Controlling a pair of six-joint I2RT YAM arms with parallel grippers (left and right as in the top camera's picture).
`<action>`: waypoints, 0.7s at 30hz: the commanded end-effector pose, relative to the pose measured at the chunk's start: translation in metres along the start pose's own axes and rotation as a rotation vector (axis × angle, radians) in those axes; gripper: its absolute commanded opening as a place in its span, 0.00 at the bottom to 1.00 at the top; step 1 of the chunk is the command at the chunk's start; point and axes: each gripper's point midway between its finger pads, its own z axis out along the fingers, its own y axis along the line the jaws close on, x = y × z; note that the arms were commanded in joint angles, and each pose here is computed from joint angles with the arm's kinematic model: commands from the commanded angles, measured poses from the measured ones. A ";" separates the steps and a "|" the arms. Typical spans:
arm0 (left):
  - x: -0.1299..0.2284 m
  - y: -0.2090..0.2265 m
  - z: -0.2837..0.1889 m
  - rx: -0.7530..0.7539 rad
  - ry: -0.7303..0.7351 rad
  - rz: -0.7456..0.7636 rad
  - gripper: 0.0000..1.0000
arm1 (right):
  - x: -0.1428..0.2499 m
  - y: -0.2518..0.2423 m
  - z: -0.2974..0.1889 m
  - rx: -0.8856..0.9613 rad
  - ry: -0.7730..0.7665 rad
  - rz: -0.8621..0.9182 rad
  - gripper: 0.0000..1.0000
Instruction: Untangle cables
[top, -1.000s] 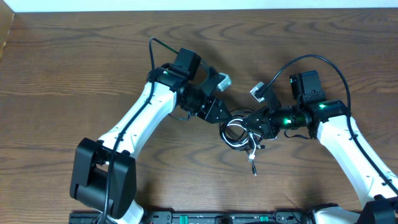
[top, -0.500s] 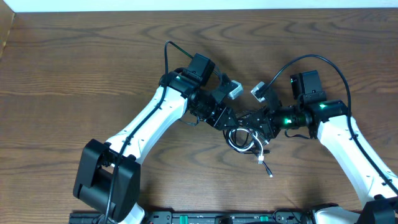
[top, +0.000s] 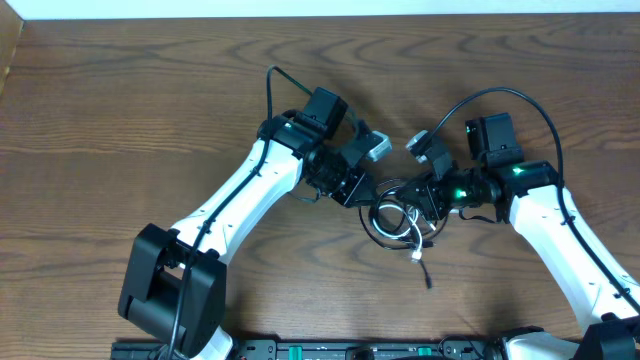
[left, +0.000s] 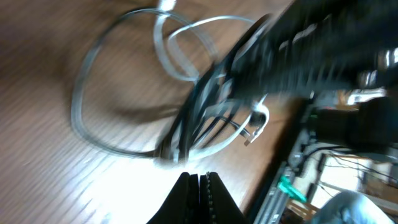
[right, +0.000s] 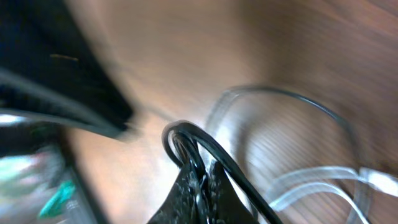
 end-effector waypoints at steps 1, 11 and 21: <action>0.008 0.036 -0.013 -0.173 0.011 -0.076 0.07 | 0.018 -0.067 -0.013 0.409 0.049 0.239 0.01; 0.009 0.062 -0.028 -0.235 -0.026 -0.252 0.28 | 0.027 -0.074 -0.017 0.468 0.053 0.381 0.01; 0.005 0.069 -0.023 -0.235 -0.045 -0.322 0.29 | -0.032 0.015 0.000 -0.111 -0.112 0.189 0.01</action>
